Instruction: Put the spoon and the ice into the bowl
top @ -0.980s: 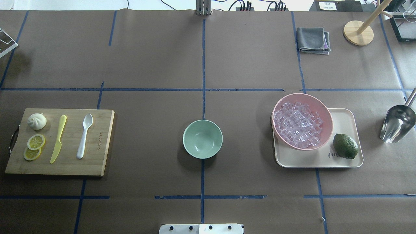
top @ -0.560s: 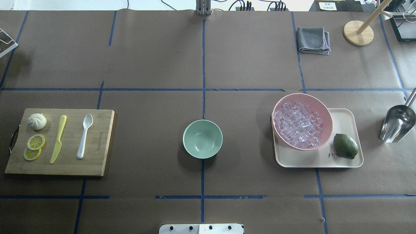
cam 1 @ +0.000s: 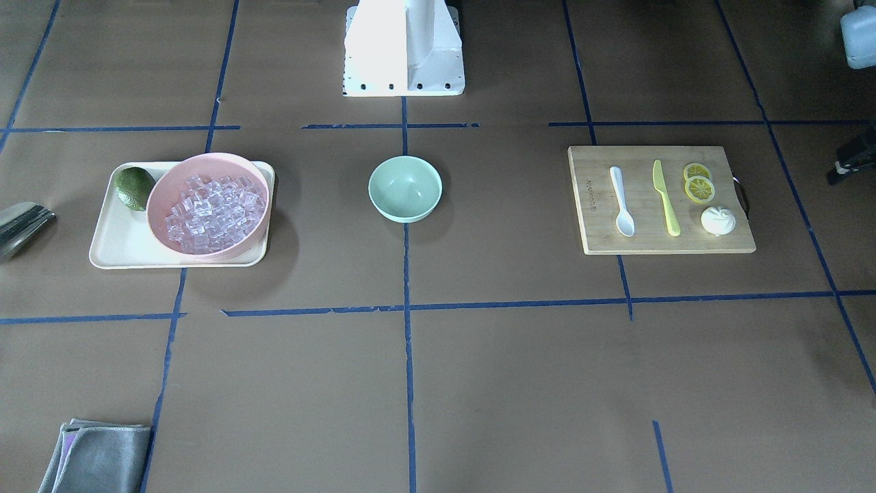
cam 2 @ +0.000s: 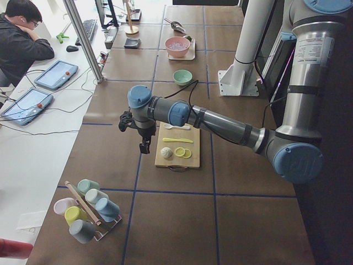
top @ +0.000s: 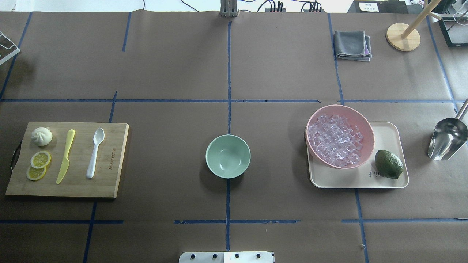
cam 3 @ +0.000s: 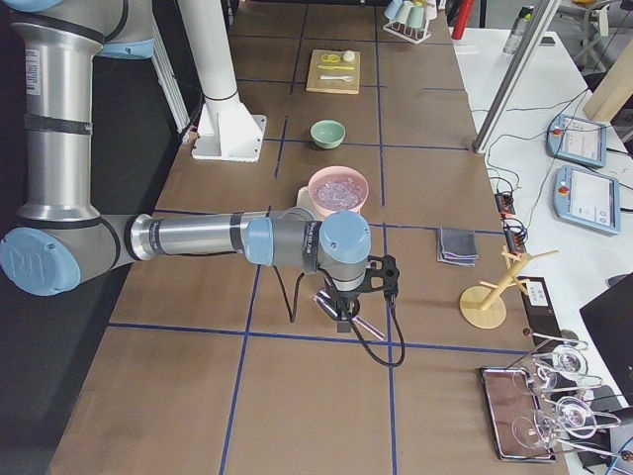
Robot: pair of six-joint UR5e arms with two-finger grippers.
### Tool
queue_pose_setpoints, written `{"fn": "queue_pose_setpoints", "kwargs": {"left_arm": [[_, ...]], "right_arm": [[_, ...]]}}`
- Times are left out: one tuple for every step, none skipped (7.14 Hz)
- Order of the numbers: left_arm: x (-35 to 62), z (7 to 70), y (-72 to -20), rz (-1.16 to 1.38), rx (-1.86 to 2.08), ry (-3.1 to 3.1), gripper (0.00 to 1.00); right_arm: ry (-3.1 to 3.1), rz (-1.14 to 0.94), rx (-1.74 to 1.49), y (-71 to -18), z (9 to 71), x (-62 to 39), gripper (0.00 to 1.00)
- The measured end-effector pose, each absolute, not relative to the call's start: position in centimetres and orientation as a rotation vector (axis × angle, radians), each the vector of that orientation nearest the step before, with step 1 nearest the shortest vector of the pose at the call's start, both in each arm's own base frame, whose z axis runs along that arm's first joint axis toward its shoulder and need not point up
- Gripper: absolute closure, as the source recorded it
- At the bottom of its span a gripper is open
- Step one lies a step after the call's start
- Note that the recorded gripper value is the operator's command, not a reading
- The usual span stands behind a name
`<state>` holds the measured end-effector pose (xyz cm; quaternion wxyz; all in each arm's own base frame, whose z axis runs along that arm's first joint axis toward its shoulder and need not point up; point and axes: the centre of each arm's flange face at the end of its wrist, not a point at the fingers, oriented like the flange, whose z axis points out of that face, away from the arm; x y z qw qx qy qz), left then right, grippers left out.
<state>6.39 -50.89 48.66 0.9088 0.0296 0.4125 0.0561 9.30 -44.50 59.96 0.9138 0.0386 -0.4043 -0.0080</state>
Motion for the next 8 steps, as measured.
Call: {"fn": "queue_pose_setpoints", "kwargs": {"left_arm": [[9.8, 46.7, -50.0, 0.087, 0.033, 0.863, 0.01], [13.0, 45.7, -49.2, 0.052, 0.026, 0.867, 0.02], [16.2, 44.9, -48.2, 0.005, 0.033, 0.873, 0.02], [19.5, 44.2, -47.2, -0.036, 0.038, 0.886, 0.02], [22.7, 43.8, -46.1, -0.049, 0.035, 0.879, 0.02], [25.5, 44.0, -45.2, -0.042, 0.034, 0.858, 0.02], [27.6, 44.3, -44.5, -0.028, 0.03, 0.842, 0.05], [29.4, 44.3, -44.0, -0.013, 0.027, 0.832, 0.06]], "right_arm": [[-0.832, -0.02, 0.086, -44.5, 59.6, 9.3, 0.0], [-0.832, -0.023, 0.09, -44.5, 59.4, 9.3, 0.0], [-0.837, -0.021, 0.088, -44.5, 59.4, 9.3, 0.0], [-0.861, -0.018, 0.084, -44.4, 59.5, 9.1, 0.0], [-0.893, -0.017, 0.085, -44.4, 59.3, 8.9, 0.0], [-0.911, -0.017, 0.087, -44.3, 59.3, 8.8, 0.0], [-0.919, -0.017, 0.086, -44.3, 59.3, 8.7, 0.0], [-0.921, -0.017, 0.086, -44.3, 59.3, 8.7, 0.0]]}}
